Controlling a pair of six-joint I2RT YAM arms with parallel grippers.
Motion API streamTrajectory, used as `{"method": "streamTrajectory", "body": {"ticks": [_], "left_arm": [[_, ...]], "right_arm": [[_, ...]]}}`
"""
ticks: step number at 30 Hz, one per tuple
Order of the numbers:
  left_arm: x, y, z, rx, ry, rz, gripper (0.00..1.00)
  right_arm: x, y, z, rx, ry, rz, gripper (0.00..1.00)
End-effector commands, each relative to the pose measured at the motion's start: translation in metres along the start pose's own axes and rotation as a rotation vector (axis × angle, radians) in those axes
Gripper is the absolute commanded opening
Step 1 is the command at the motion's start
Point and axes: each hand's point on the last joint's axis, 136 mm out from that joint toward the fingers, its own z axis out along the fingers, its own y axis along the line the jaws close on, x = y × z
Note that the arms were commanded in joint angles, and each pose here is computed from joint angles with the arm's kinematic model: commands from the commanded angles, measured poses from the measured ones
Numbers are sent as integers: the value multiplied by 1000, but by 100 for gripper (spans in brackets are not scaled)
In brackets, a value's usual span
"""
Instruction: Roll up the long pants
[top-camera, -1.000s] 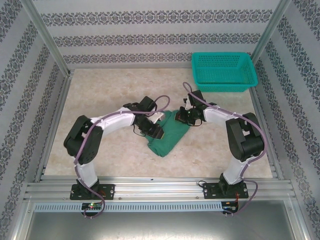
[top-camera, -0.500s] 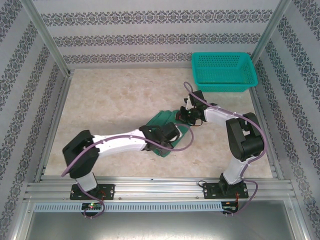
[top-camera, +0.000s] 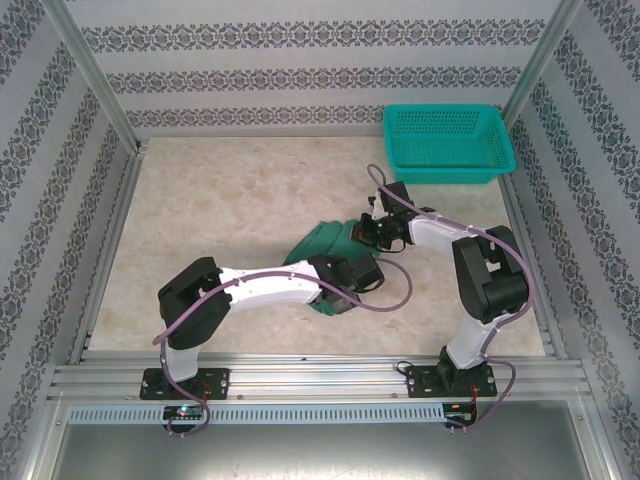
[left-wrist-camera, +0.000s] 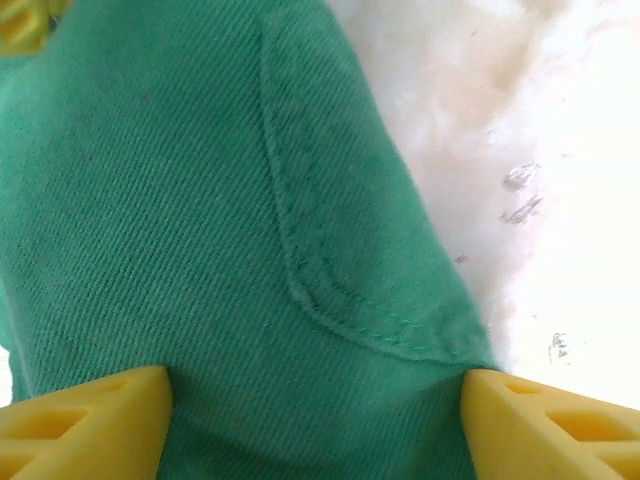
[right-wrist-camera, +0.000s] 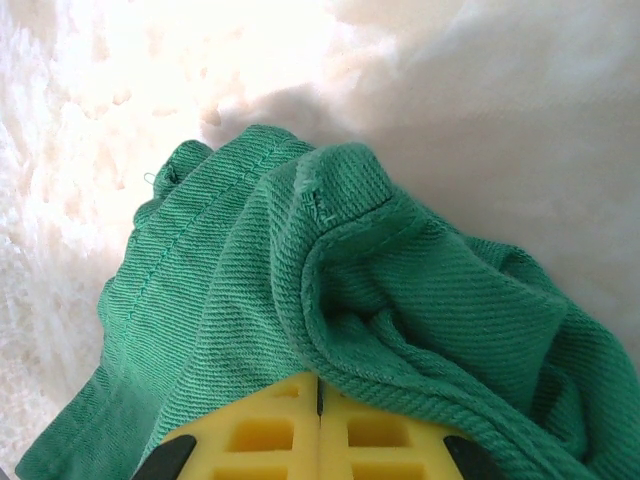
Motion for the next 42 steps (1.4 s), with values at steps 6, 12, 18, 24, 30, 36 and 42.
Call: {"method": "streamTrajectory", "body": {"ticks": [6,12,18,24,30,36,42], "left_arm": [[-8,3,-11,-153,41,73,80],[11,8,16,-234,129,112,82],[27,17,32,-239,183,88,89],[55,31,55,-201,284,8,89],[82,26,83,-136,366,-33,59],[84,8,90,-49,349,-56,0],[72,-18,67,125,332,-118,0]], "right_arm": [[46,-54,23,174,143,72,0],[45,-50,20,171,134,67,0],[43,-48,18,168,131,64,0],[45,-49,19,171,138,64,0],[49,-51,18,174,144,62,0],[47,-51,14,175,125,64,0],[12,-46,-21,163,-26,80,1]]}}
